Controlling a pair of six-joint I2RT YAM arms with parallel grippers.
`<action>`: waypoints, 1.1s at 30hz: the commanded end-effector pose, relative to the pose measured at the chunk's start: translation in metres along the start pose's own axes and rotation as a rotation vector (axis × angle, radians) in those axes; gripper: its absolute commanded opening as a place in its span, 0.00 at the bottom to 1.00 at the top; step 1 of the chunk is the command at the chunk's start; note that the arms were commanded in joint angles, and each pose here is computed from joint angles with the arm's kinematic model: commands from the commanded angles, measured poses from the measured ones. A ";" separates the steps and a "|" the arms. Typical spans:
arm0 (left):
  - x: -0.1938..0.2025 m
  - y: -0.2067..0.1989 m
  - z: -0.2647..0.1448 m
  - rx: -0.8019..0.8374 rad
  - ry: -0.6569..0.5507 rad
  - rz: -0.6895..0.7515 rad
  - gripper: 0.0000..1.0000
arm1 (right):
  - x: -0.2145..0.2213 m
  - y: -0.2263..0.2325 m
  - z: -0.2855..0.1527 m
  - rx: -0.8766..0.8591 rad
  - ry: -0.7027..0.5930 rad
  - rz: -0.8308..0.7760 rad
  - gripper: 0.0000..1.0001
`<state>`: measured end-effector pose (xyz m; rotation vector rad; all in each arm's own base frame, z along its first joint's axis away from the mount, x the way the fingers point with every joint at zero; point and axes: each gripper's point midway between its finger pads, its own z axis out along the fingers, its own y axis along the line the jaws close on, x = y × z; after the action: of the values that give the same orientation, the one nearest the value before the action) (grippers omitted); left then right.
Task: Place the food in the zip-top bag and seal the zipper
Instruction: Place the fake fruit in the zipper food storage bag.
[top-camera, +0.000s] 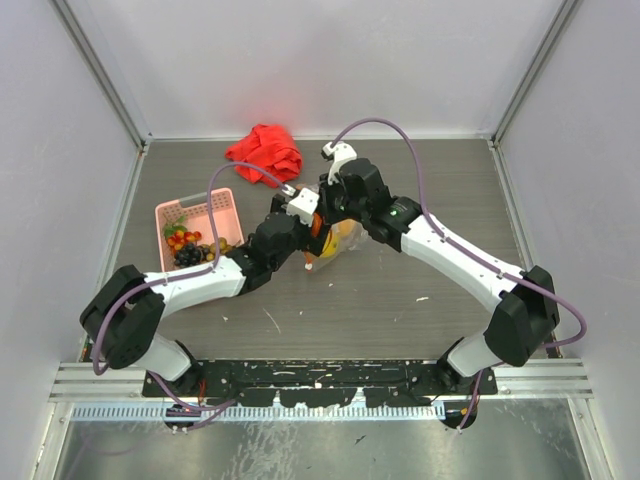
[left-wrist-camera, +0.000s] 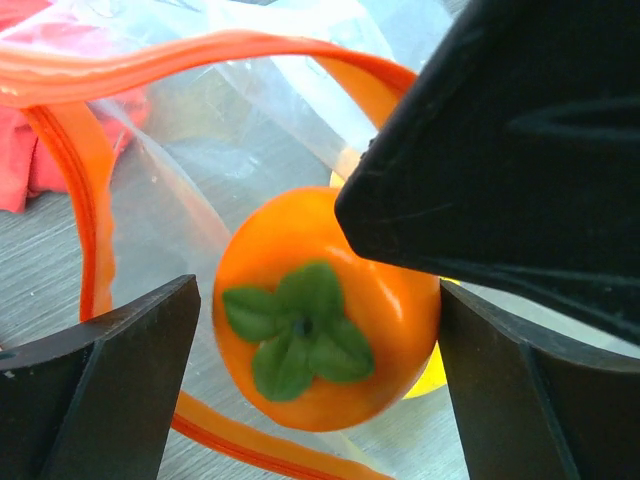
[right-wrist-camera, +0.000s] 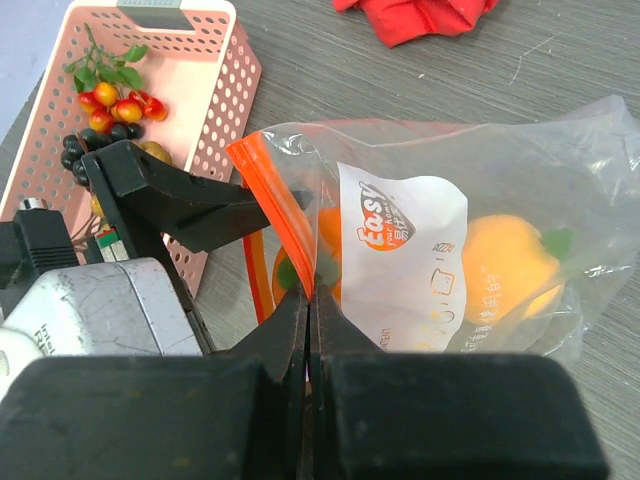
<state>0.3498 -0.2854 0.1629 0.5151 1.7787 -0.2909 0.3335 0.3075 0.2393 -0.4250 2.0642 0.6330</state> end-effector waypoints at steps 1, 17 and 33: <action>-0.044 0.003 0.000 -0.021 -0.130 -0.079 0.99 | -0.029 0.016 -0.008 -0.052 -0.091 0.008 0.00; -0.066 0.001 -0.052 0.036 -0.064 -0.257 0.98 | -0.031 0.006 -0.006 0.006 -0.114 0.022 0.01; -0.019 0.001 -0.117 -0.032 0.189 -0.655 0.91 | -0.030 0.003 -0.003 0.017 -0.117 0.029 0.01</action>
<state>0.2673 -0.2461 0.2233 0.1303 1.9949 -0.6415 0.3423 0.3053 0.2453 -0.3706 2.0334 0.6063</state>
